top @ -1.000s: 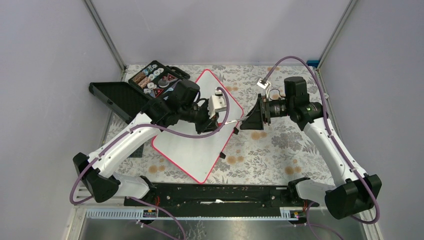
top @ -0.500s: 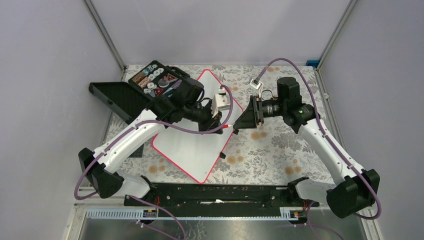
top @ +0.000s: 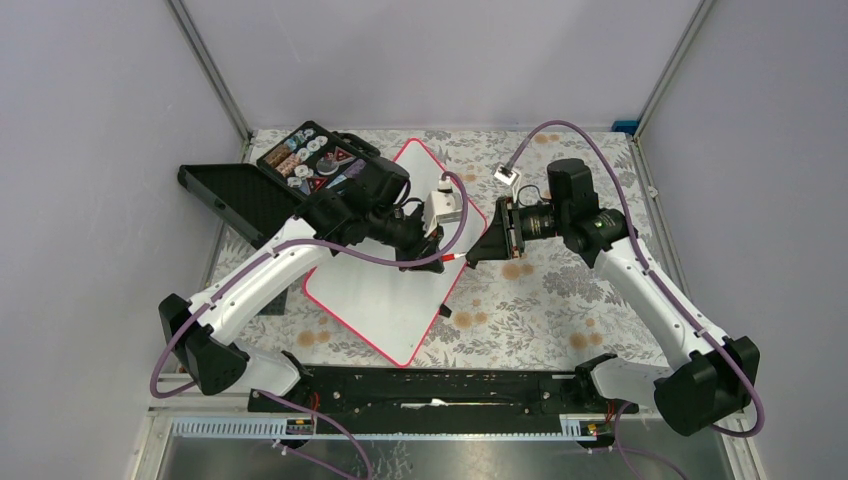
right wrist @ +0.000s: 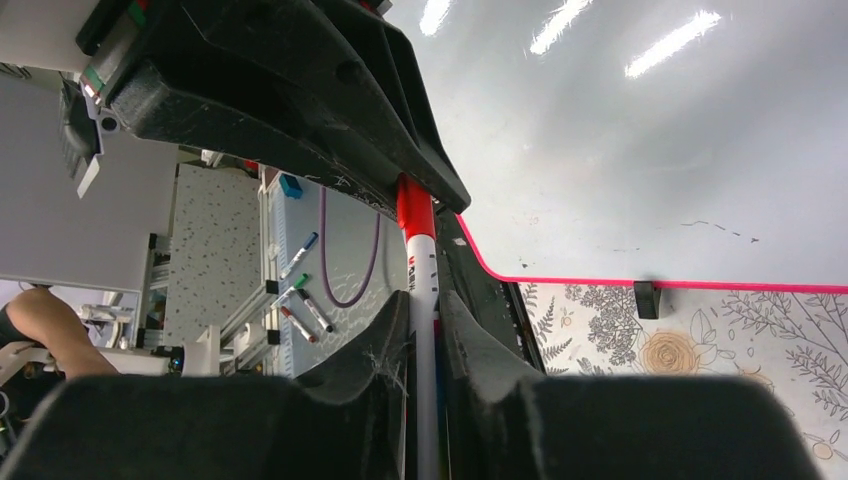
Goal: Write a sentence on the whiteboard
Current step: Open the pen cap from the whiteboard marker, then place the pen cap at the center of the board.
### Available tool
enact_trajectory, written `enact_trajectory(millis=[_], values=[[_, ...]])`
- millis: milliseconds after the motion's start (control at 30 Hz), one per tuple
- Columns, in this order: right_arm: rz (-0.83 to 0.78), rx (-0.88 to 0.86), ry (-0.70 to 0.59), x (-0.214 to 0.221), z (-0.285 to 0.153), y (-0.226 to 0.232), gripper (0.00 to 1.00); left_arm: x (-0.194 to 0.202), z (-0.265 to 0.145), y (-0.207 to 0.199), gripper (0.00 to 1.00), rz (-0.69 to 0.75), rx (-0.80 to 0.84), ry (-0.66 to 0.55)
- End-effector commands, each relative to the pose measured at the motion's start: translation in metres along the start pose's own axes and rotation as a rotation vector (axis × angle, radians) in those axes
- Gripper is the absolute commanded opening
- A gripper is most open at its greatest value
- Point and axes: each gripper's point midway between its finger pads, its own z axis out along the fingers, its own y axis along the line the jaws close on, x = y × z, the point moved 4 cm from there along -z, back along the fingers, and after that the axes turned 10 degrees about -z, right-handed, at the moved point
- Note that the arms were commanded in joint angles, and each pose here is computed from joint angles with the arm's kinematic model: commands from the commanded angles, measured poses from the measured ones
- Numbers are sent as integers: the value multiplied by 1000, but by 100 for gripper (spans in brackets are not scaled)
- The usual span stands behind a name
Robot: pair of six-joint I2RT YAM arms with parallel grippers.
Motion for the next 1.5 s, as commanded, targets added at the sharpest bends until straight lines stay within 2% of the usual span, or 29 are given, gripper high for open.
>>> enact_trajectory(millis=[0,67,400,767,967,1133,1233,1467], values=[[-64,-15,3,-6,1,10,9,-25,-5,-6,0,63,32,-88],[-76,-5,7,-6,0,9,0,-23,-5,-7,0,66,42,-87],[-120,73,4,-11,-17,-1,0,-2,-2,-5,0,53,31,-36],[-136,247,-92,-32,-90,-40,0,20,13,3,0,16,54,40],[-116,358,-131,-33,-130,-65,0,10,25,12,0,6,35,27],[-8,464,-228,-39,-166,-96,0,3,66,17,0,68,-24,87],[41,530,-294,-38,-185,-111,0,6,106,15,0,116,-64,144],[123,619,-348,-24,-204,-134,0,17,196,15,1,127,-97,212]])
